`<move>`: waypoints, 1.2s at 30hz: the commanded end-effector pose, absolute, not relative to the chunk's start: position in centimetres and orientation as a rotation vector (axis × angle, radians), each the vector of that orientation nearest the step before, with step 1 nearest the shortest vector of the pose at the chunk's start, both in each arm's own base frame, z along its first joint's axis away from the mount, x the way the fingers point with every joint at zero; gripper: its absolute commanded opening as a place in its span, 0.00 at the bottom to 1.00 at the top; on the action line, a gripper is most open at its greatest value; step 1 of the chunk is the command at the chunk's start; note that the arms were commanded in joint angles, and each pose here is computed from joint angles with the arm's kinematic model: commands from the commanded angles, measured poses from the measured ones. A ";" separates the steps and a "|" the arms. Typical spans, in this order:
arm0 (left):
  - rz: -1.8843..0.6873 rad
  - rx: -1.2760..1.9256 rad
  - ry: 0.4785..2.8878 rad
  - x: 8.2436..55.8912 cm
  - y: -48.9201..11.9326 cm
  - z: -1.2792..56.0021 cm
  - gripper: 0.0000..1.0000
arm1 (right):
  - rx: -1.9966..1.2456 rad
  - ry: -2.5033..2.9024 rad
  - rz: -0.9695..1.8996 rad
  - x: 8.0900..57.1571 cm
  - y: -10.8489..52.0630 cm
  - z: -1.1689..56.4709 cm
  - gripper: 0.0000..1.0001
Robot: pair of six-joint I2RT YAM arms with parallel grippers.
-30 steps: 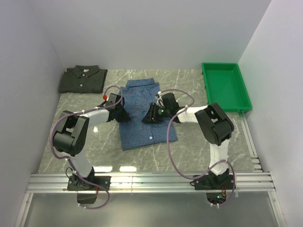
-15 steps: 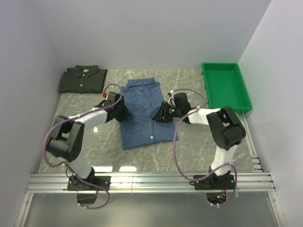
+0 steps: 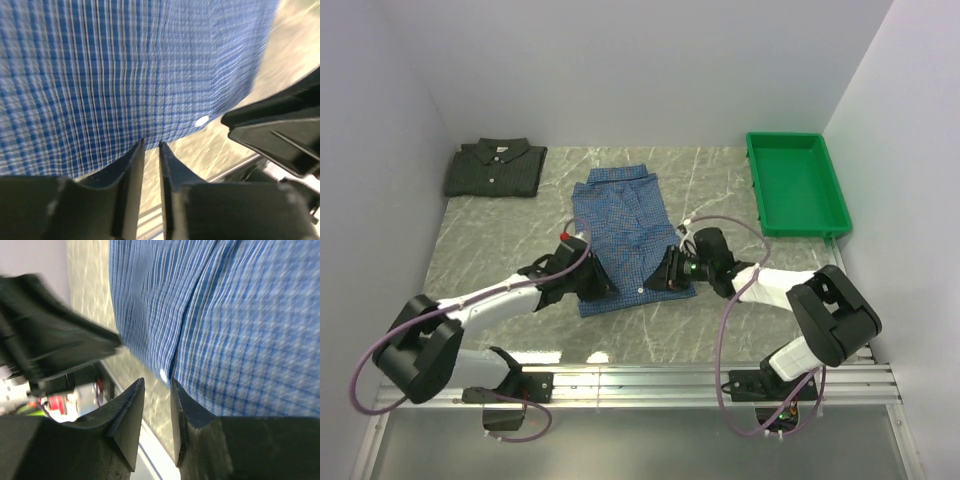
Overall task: Fold and stack the long sleeve shirts
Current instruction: Fold the shirt
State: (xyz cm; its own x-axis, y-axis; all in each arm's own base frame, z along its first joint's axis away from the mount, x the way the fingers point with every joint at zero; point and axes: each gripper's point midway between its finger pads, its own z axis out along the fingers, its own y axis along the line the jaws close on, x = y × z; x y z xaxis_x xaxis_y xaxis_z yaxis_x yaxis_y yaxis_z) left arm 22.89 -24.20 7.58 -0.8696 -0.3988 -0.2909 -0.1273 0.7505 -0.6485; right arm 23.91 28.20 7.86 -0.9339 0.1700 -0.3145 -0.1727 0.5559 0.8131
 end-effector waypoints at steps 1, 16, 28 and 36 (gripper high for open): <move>-1.039 -0.327 2.517 22.6 -27.3 8.7 0.22 | -0.010 2.350 1.412 23.7 29.2 9.5 0.31; -0.805 -0.467 2.709 21.3 -25.2 2.2 0.10 | 0.174 2.565 1.250 23.5 26.2 1.7 0.10; -0.771 -0.438 2.540 22.4 -23.3 9.0 0.26 | 0.159 2.508 1.086 24.6 23.0 4.9 0.11; -0.625 -0.461 2.645 21.0 -20.9 4.3 0.19 | 0.299 2.593 0.998 23.9 20.3 1.7 0.11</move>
